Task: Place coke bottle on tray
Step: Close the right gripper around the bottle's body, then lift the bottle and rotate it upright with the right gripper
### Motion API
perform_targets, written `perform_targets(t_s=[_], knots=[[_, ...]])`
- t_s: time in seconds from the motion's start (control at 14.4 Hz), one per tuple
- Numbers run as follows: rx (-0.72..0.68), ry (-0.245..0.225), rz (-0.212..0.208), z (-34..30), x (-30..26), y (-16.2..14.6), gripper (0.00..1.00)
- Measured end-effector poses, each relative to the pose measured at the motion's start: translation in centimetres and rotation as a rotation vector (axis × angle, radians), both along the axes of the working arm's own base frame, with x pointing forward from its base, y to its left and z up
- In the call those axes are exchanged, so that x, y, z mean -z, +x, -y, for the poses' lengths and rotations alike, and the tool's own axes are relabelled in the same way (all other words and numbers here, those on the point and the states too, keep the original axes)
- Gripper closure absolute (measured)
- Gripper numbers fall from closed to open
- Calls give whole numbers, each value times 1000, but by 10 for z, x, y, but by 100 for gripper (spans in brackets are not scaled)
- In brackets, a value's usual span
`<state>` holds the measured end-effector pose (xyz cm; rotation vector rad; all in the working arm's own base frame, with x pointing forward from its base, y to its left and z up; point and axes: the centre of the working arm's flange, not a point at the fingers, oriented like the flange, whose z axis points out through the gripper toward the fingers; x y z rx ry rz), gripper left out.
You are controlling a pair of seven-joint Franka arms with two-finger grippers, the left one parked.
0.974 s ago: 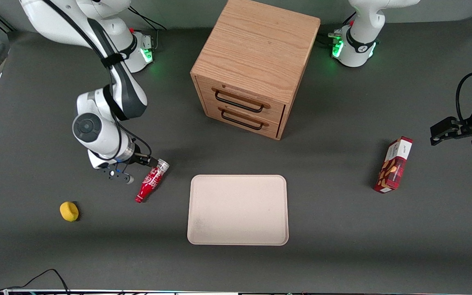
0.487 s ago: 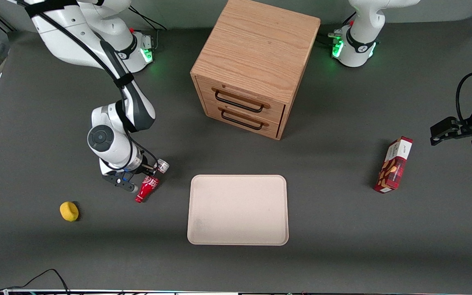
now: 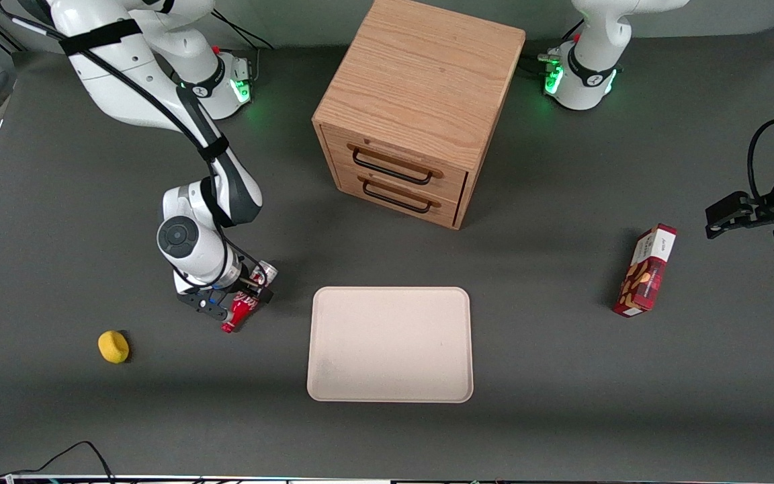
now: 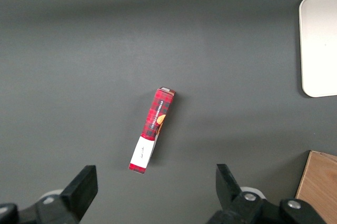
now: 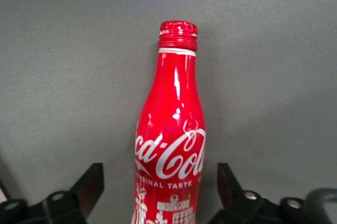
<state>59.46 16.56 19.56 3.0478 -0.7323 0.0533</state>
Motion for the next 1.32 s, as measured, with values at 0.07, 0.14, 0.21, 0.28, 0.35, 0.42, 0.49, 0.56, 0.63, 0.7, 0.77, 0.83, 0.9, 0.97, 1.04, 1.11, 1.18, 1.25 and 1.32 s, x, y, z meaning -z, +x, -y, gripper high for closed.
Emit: perform_targets(t_s=[0.07, 0.14, 0.21, 0.28, 0.35, 0.42, 0.49, 0.56, 0.63, 0.7, 0.77, 0.83, 0.9, 0.97, 1.04, 1.11, 1.18, 1.25, 1.32], knots=[[0, 0, 0, 0, 2, 1, 8], [0, -1, 0, 0, 3, 1, 16], [0, -1, -1, 0, 5, 1, 26], [0, -1, -1, -1, 5, 1, 37], [-1, 0, 1, -1, 4, 2, 45], [-1, 0, 4, -1, 2, 3, 45], [-1, 1, 4, -2, -1, 5, 45], [-1, 1, 1, -3, -10, 7, 45], [0, 2, -2, -4, -28, 11, 45], [0, 4, -2, -6, -53, 14, 45], [1, 6, -8, -6, -85, 15, 45], [1, 7, -19, -6, -120, 14, 45], [0, 7, -32, -6, -157, 11, 45], [-3, 7, -46, -7, -194, 7, 45], [-11, 5, -62, -7, -230, 3, 45], [-22, 3, -78, -7, -264, 0, 45], [-34, 0, -92, -7, -293, -2, 45], [-43, 0, -97, -7, -316, -3, 45], [-52, 0, -94, -8, -330, -2, 45]])
